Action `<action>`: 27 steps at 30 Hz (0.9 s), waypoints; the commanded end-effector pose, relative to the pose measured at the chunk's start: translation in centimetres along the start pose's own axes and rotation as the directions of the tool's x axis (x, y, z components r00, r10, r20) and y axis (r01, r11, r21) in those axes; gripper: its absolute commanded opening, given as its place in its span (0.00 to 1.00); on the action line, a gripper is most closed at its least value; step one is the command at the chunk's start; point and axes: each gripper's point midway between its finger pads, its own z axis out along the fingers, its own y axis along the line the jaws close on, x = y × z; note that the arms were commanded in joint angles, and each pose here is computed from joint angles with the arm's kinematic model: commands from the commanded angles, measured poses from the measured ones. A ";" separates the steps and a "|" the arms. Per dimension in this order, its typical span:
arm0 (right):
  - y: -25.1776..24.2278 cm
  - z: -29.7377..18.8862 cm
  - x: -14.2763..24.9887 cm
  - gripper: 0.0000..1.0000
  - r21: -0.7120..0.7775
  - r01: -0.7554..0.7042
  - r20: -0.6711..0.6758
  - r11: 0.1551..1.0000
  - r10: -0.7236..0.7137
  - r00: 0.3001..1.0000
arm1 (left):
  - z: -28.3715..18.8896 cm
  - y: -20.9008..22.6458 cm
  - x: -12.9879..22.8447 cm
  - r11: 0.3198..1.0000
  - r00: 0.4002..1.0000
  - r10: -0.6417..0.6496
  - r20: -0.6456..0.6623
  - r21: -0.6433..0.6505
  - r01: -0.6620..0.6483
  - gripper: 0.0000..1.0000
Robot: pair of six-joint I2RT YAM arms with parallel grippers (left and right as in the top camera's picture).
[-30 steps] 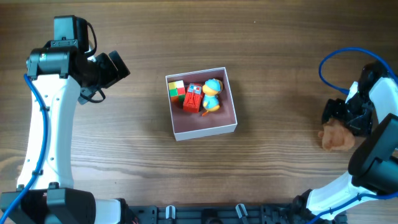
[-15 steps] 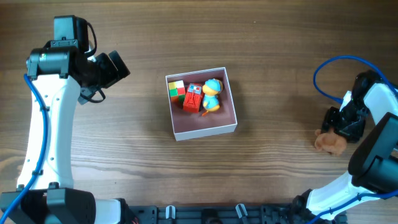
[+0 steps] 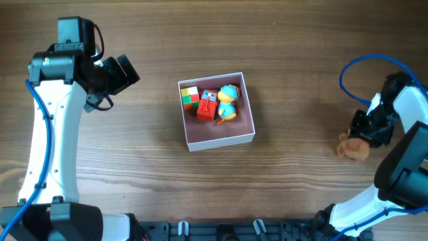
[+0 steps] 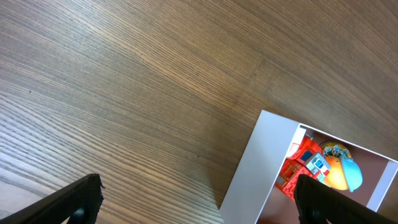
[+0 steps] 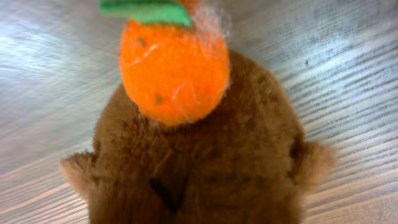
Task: Pack container
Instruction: 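Carry the plush with the right gripper into the box and release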
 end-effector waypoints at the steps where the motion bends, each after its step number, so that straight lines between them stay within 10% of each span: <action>1: 4.3 -5.7 -2.5 0.04 -0.099 0.102 0.168 0.990 -0.084 0.982 | -0.2 -0.1 0.0 1.000 1.000 0.014 -0.003 0.013 -0.014 1.00; 6: 13.6 -14.8 -1.4 0.06 -0.090 0.479 0.438 0.873 -0.397 0.807 | -0.2 -0.1 0.0 1.000 1.000 0.014 -0.003 0.013 -0.014 1.00; 12: 25.1 -21.6 6.0 0.05 0.175 0.884 0.565 0.434 -0.779 0.271 | -0.2 -0.1 0.0 1.000 1.000 0.014 -0.003 0.013 -0.014 1.00; 17: 31.0 -20.4 12.6 0.04 0.327 0.945 0.458 -0.003 -0.874 -0.161 | -0.2 -0.1 0.0 1.000 1.000 0.014 -0.004 0.013 -0.013 1.00; 21: 33.7 -17.1 15.4 0.04 0.309 0.932 0.369 -0.190 -0.879 -0.302 | -0.2 -0.1 0.0 1.000 1.000 0.014 -0.004 0.013 -0.013 1.00; 27: 36.2 -10.8 16.6 0.04 0.212 0.934 0.250 -0.288 -0.908 -0.337 | -0.2 -0.1 0.0 1.000 1.000 0.014 -0.004 0.013 -0.013 1.00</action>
